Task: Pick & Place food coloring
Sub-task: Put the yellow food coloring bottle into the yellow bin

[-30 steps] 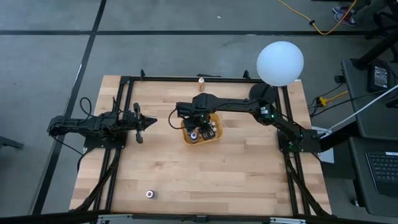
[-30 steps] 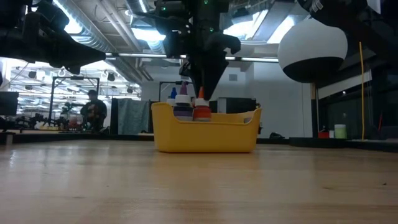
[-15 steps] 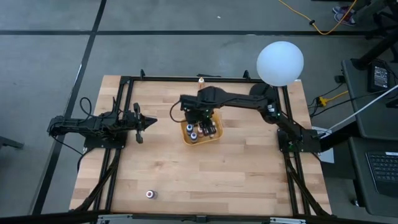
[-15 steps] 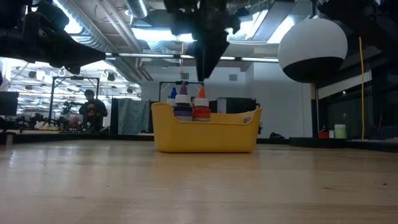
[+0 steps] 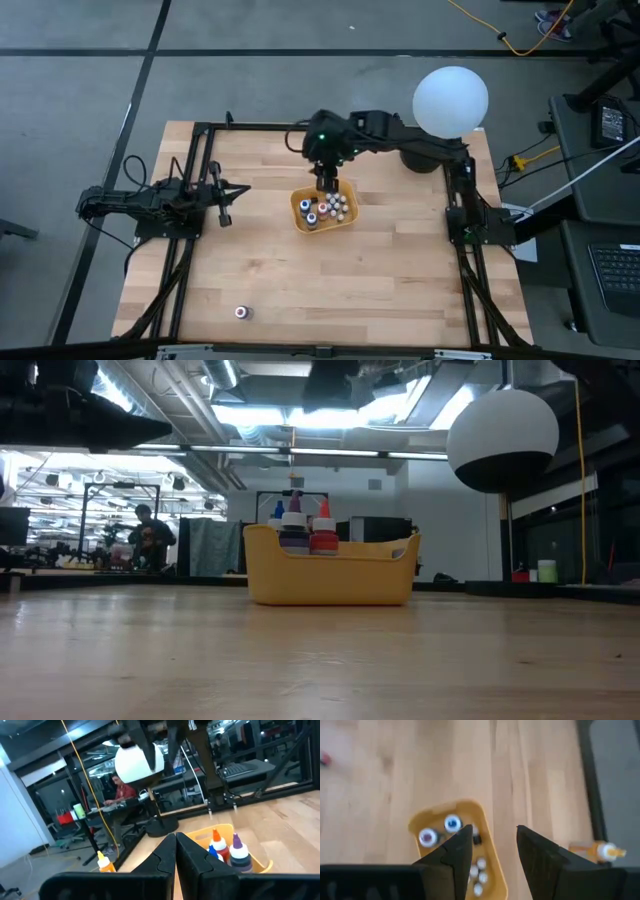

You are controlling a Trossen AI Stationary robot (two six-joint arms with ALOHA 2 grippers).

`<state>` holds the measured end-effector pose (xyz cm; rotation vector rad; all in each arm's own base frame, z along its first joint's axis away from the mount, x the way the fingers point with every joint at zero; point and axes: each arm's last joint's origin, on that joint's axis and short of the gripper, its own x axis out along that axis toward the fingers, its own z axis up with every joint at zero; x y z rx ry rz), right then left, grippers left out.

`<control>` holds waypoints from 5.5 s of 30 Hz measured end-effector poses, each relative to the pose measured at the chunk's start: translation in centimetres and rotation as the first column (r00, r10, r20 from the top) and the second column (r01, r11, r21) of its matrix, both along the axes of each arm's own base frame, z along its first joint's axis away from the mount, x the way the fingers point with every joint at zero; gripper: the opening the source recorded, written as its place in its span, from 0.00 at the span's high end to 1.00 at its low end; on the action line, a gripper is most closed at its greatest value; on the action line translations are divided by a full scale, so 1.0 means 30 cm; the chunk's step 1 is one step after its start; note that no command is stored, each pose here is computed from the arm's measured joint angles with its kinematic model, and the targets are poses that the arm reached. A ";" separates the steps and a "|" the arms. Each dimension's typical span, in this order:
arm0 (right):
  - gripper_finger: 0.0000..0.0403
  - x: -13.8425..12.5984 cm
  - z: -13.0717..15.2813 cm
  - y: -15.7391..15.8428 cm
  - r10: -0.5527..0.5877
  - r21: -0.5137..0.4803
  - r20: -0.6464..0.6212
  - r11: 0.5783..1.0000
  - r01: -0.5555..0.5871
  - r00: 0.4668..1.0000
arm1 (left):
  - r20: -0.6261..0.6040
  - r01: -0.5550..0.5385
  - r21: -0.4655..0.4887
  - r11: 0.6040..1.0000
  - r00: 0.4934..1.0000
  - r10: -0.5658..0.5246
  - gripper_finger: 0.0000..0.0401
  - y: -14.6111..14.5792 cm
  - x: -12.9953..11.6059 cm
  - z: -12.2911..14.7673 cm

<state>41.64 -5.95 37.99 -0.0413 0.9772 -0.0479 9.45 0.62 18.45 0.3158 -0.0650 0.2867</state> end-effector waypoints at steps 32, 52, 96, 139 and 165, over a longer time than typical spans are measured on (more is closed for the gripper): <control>0.68 -0.162 0.060 -0.321 0.173 0.045 0.278 0.980 -0.192 0.945 | 0.162 -0.083 -0.620 0.780 0.960 0.230 0.98 0.070 0.014 0.176; 0.77 -0.740 -0.030 0.007 0.086 -0.074 0.736 0.996 -0.046 0.672 | -0.481 -0.633 -0.308 0.710 0.747 0.458 0.97 0.562 0.396 0.593; 0.77 -0.943 -0.203 -0.047 0.014 -0.190 0.604 0.974 0.126 0.797 | -0.837 -0.511 -0.358 0.782 0.547 -0.026 0.23 0.965 0.928 0.084; 0.77 -0.946 -0.206 -0.050 0.014 -0.177 0.598 0.978 0.114 0.801 | -0.685 -0.162 -0.508 0.846 0.672 -0.283 0.68 0.543 0.913 0.609; 0.77 -1.085 -0.115 0.156 0.024 0.089 0.797 0.984 -0.156 0.604 | -0.801 -0.004 -0.391 0.920 0.494 -0.338 0.68 0.018 0.915 0.491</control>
